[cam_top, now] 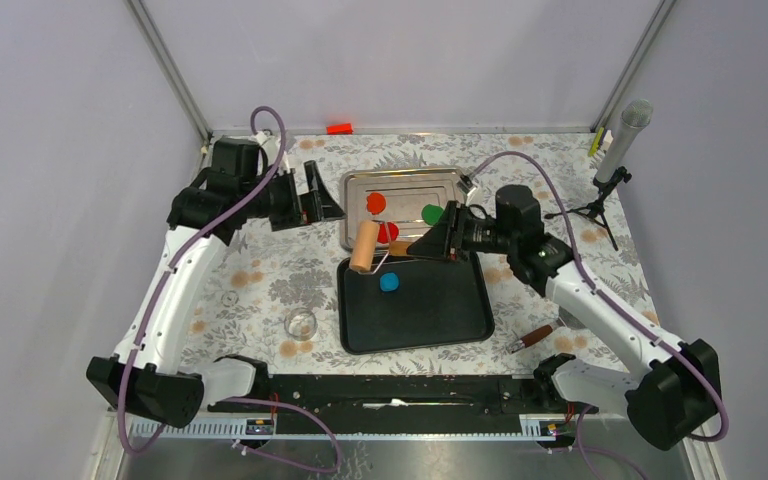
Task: Roll out the dumpling wrappers from the dough
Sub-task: Pick up the rolling pin from the center of the board, then move the dough to the work surface.
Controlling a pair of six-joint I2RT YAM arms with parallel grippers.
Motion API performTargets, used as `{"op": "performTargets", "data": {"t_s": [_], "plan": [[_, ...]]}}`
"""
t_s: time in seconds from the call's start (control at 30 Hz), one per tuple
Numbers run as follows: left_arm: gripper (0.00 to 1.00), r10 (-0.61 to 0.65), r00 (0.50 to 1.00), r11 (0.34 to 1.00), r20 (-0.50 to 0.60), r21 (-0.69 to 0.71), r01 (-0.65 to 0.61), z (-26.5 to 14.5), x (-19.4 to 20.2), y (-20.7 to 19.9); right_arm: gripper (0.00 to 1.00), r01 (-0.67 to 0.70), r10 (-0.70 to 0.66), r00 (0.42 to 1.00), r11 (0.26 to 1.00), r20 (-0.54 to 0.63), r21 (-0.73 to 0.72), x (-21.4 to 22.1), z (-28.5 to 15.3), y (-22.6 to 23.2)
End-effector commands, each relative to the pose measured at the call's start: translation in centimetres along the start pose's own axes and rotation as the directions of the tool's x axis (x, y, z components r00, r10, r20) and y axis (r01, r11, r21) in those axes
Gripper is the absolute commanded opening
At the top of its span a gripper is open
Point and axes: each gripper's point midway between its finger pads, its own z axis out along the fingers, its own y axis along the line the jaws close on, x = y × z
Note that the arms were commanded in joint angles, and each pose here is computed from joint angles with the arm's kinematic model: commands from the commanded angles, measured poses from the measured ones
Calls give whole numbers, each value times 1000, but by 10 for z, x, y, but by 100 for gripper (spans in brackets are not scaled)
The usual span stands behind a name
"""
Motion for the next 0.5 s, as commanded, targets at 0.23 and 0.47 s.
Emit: {"op": "performTargets", "data": {"t_s": [0.23,0.47], "plan": [[99,-152,979,909,139,-370,193,6,41,106,0,16,45,987,925,-153,380,8,-20,-32],[99,-256,966,898,37,-360,252,36,94,132,0,-10,60,993,902,-101,432,-17,-4,-38]]}}
